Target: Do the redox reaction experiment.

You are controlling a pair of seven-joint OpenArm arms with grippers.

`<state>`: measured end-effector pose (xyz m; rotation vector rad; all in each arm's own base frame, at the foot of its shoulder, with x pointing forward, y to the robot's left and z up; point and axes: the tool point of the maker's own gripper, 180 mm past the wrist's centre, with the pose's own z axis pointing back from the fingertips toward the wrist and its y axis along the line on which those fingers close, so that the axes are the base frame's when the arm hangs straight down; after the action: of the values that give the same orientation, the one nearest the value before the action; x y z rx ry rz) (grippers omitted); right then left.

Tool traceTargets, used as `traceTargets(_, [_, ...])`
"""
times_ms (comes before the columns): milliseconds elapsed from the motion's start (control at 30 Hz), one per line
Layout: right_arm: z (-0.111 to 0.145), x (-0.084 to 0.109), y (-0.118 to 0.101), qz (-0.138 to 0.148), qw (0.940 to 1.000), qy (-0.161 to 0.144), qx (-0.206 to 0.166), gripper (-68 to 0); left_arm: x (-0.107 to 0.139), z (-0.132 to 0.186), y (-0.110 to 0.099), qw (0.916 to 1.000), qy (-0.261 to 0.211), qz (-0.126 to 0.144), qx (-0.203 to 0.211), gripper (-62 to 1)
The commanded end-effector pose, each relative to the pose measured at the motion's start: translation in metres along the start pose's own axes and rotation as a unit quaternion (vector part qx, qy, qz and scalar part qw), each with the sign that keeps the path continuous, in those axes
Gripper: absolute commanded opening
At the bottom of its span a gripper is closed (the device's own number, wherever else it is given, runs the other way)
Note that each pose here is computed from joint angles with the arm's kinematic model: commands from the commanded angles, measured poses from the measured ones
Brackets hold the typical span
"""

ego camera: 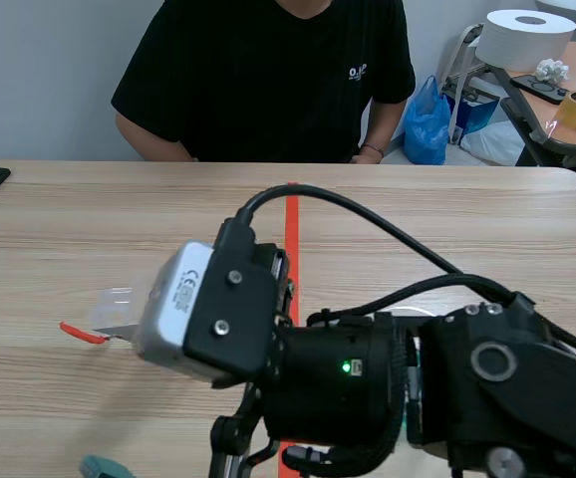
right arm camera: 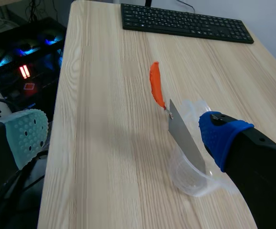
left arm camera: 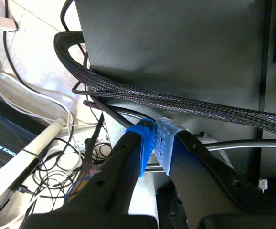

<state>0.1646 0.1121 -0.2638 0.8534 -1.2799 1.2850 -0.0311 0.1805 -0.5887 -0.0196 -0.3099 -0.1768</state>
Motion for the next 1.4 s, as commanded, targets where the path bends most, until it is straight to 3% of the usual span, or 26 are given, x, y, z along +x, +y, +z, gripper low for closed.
traceTargets(0, [-0.007, 0.01, -0.007, 0.012, 0.9997, -0.018, -0.01, 0.4, 0.006, -0.001, 0.002, 1.0, -0.008, 0.001, 0.002, -56.7])
traceTargets(267, [-0.034, 0.009, -0.023, 0.036, 0.9975, -0.03, -0.053, 0.4, 0.006, -0.001, 0.002, 1.0, -0.009, 0.001, 0.002, -56.7])
traceTargets(567, [-0.06, -0.003, -0.046, 0.042, 0.9963, -0.017, -0.073, 0.4, 0.006, -0.001, 0.002, 1.0, -0.009, 0.001, 0.002, -56.7])
traceTargets(900, [-0.063, 0.002, -0.067, 0.058, 0.9922, -0.022, -0.108, 0.4, 0.006, -0.001, 0.002, 1.0, -0.009, 0.001, 0.002, -56.7])
traceTargets(1200, [-0.063, 0.003, -0.069, 0.061, 0.9919, -0.022, -0.11, -33.5, 0.006, -0.001, 0.002, 1.0, -0.009, 0.001, 0.002, -56.7])
traceTargets(1367, [-0.062, 0.002, -0.069, 0.061, 0.9919, -0.021, -0.11, -48.0, 0.006, -0.001, 0.002, 1.0, -0.009, 0.001, 0.002, -56.7])
